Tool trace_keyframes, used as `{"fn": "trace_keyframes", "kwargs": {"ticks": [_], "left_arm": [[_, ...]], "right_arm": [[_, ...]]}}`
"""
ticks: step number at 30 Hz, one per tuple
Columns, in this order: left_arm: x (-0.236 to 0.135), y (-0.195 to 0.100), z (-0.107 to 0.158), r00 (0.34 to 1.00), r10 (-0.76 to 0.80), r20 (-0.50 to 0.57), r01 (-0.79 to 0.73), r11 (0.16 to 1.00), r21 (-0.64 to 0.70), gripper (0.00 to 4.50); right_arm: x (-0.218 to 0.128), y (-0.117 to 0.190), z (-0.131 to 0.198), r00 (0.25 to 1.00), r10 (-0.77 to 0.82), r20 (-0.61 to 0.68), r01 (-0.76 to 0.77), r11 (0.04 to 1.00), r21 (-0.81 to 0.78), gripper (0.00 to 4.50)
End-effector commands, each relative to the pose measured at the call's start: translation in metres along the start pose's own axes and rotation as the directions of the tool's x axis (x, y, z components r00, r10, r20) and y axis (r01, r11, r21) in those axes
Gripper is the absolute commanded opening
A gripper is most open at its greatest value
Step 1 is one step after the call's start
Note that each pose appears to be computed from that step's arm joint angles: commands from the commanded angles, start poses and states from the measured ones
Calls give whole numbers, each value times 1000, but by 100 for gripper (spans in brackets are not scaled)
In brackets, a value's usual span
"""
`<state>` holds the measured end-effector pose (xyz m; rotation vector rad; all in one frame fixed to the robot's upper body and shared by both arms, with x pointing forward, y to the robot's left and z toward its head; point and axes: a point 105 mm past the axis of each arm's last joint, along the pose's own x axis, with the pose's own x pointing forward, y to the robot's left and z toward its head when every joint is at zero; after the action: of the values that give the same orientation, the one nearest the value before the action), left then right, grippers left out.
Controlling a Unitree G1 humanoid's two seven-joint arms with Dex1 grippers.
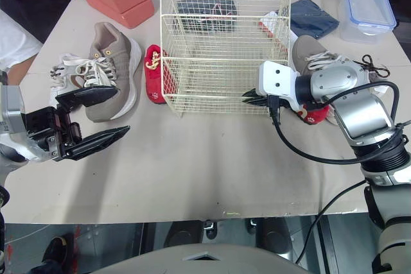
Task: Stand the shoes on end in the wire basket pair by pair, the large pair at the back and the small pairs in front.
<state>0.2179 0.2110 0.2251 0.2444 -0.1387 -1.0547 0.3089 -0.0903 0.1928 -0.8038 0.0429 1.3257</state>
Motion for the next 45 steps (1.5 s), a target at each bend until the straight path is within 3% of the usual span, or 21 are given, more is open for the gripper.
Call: {"fn": "trace_keyframes", "kwargs": {"ticks": [1,8,12,14,18,22,26,29,32,35,39,45], "left_arm": [[-1,0,4,1000,-5,1,5,1000,20,450],[-1,-1,3,1000,-11,0,11,1000,14,450],[-1,-1,2,1000,-16,3,16,1000,8,450],[0,-1,2,1000,-19,4,19,1000,7,450],[1,0,3,1000,-25,12,25,1000,5,450],[7,-3,10,998,-47,48,48,999,-10,450],[21,-13,21,989,-115,93,119,992,-39,450],[35,-18,33,975,-184,125,190,981,-34,450],[45,-19,40,964,-231,130,236,971,-23,450],[52,-20,44,956,-267,118,272,962,-24,450],[58,-21,49,950,-296,102,300,953,-27,450],[65,-27,46,954,-301,8,301,951,-68,450]], "right_arm": [[-8,-1,13,999,-14,40,16,999,-45,4],[-8,-4,14,998,-39,48,41,998,-39,4],[-13,-6,19,997,-53,55,55,998,-31,114],[-15,-12,25,991,-97,87,102,994,-49,114],[-29,-13,37,975,-160,152,166,986,-29,233],[-62,-12,49,927,-282,249,273,959,70,233],[-102,-18,20,855,-495,154,460,861,216,233],[-139,-12,-16,785,-619,9,588,750,304,233],[-168,-5,-42,705,-702,-101,682,633,366,320],[-187,3,-62,643,-747,-171,737,541,406,446],[-204,11,-85,576,-783,-234,773,429,468,446],[-196,30,-123,647,-701,-301,690,370,622,446]]}}
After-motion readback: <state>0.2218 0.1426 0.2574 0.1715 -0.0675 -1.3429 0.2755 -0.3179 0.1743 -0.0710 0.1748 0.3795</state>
